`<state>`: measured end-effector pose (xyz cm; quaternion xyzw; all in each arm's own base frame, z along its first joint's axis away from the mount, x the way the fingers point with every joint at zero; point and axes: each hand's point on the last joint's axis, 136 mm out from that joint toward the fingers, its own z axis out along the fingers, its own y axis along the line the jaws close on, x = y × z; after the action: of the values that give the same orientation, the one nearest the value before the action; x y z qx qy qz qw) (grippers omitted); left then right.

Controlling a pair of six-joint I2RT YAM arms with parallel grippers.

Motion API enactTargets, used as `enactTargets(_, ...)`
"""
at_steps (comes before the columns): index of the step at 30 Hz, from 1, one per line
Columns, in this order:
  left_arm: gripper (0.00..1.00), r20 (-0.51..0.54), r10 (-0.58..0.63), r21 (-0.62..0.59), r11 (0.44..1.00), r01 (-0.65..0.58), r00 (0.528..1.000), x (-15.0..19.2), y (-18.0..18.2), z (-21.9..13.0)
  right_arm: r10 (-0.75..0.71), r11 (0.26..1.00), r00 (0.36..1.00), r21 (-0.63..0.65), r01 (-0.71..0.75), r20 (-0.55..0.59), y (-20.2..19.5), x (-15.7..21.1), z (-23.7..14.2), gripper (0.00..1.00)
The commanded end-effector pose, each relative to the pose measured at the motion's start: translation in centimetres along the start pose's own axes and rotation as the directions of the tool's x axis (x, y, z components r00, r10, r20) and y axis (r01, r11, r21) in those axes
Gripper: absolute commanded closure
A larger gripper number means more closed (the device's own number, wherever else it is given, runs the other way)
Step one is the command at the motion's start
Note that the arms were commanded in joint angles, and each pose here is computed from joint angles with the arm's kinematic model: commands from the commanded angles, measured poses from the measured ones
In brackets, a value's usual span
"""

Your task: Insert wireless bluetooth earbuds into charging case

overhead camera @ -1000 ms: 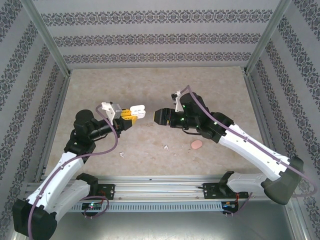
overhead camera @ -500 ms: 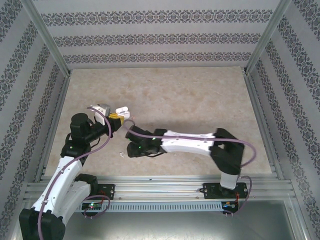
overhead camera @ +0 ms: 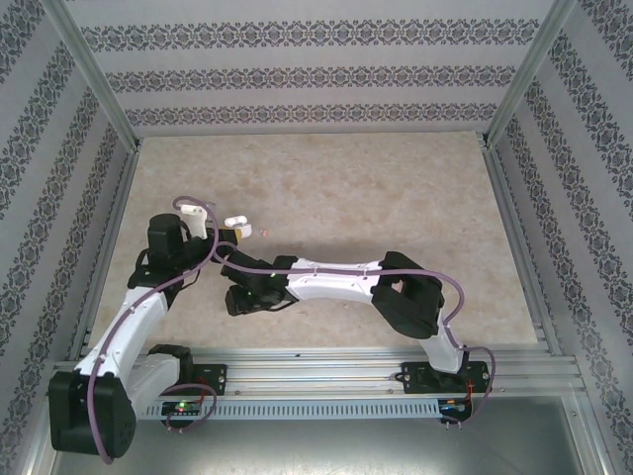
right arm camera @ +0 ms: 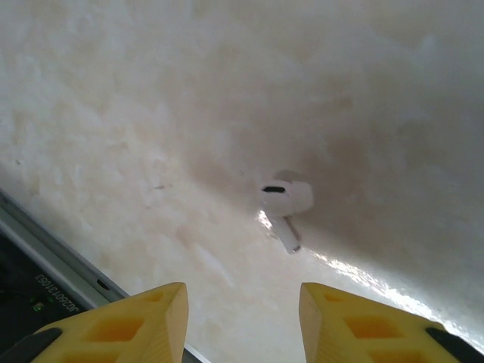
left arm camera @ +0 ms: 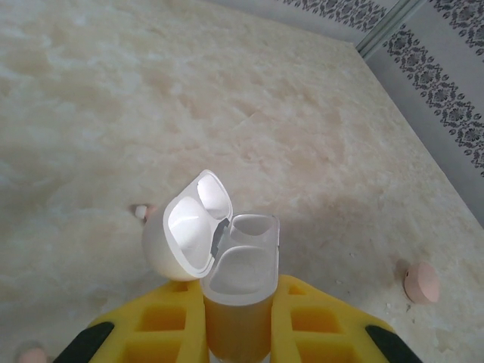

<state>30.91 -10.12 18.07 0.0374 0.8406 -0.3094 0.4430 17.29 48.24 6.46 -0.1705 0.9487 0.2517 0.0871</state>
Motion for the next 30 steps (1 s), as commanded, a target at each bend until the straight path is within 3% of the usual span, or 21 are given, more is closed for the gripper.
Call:
enactTargets(1, 1.00, 0.084, 0.005, 0.043, 0.999, -0.009, 0.996, -3.7, -1.1, -0.1, -0.057, 0.995, 0.998, 0.076, 0.058, -0.023, -1.0, 0.1, 0.9, 0.56)
enactTargets(15, 1.00, 0.042, 0.016, -0.014, 1.000, -0.015, 0.999, -3.0, 1.1, 0.4, -0.085, 0.982, 0.992, 0.161, 0.099, -0.091, -2.1, -0.1, 3.2, 0.49)
enactTargets(30, 1.00, 0.027, 0.021, -0.025, 0.999, -0.020, 0.999, -1.9, 1.7, 0.5, -0.103, 0.969, 0.988, 0.211, 0.126, -0.118, -2.6, -0.5, 4.7, 0.50)
